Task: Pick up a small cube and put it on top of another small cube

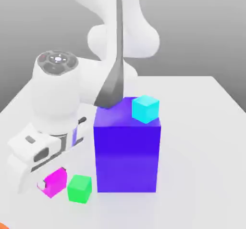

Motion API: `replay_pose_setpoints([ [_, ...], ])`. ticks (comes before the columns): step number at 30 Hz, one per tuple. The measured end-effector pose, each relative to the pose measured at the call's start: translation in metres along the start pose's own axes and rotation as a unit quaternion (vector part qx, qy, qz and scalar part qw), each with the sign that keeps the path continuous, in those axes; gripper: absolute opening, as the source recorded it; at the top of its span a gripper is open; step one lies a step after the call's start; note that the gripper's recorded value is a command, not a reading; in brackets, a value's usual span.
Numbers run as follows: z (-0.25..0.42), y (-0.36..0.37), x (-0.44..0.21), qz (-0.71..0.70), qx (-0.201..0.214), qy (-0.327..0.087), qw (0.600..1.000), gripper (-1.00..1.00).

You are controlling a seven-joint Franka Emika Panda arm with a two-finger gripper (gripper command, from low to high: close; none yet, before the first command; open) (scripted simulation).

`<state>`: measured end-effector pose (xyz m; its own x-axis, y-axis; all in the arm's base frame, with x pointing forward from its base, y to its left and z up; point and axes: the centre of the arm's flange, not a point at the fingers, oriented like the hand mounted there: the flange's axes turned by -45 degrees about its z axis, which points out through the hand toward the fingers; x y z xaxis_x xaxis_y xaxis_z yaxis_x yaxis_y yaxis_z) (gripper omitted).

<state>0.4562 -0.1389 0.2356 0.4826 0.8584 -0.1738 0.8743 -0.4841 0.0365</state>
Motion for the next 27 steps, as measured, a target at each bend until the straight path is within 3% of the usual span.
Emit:
replay_pose_setpoints([
  [11, -0.017, -0.029, -0.003, -0.207, -0.012, 0.030, 0.978, -1.00],
  [22, -0.015, -0.062, -0.003, -0.406, -0.022, 0.073, 0.910, -1.00],
  [27, -0.007, -0.067, -0.015, -0.407, -0.023, 0.084, 0.909, -1.00],
])
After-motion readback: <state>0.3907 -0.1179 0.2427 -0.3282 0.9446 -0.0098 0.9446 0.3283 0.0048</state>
